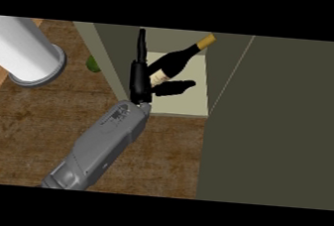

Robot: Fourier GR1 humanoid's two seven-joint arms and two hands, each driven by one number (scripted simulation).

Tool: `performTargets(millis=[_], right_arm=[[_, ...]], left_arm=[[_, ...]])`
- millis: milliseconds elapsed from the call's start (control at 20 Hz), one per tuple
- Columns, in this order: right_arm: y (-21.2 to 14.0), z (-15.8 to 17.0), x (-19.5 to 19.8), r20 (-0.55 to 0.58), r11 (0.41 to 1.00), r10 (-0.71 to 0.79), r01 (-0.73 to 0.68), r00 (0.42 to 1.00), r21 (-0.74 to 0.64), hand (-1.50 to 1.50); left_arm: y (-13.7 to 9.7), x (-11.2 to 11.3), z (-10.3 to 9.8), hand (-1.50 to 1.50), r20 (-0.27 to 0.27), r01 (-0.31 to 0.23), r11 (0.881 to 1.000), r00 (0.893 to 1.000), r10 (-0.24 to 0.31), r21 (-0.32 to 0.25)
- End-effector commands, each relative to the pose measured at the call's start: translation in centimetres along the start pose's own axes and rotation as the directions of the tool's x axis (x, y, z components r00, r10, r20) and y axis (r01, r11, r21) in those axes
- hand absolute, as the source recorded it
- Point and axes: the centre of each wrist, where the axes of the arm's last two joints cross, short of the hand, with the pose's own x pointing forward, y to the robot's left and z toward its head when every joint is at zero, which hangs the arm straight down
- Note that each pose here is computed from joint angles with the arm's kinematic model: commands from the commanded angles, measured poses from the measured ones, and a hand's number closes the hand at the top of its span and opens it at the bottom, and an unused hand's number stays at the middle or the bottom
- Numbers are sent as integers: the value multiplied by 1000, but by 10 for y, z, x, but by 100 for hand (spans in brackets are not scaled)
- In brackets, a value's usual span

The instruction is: Pick up the wine, place it into the cabinet and close the cabinet

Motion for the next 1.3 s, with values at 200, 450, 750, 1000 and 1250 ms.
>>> performTargets(millis=[200,450,750,1000,1250], right_arm=[[19,13,38,40,998,58,-58,998,-4,-150],[22,9,31,54,997,64,-63,996,-33,-150],[25,11,46,32,995,96,-95,995,-32,-150],[12,15,28,5,993,121,-121,993,-17,-150],[14,11,42,8,992,128,-128,992,-9,-150]], left_arm=[[-2,26,35,-150,3,-144,982,989,145,-125],[19,12,80,-150,11,-208,969,977,211,-131],[50,44,84,-150,19,-219,960,974,226,-173],[104,61,108,-150,3,-211,958,976,216,-196],[146,63,122,-150,-4,-227,950,973,231,-214]])
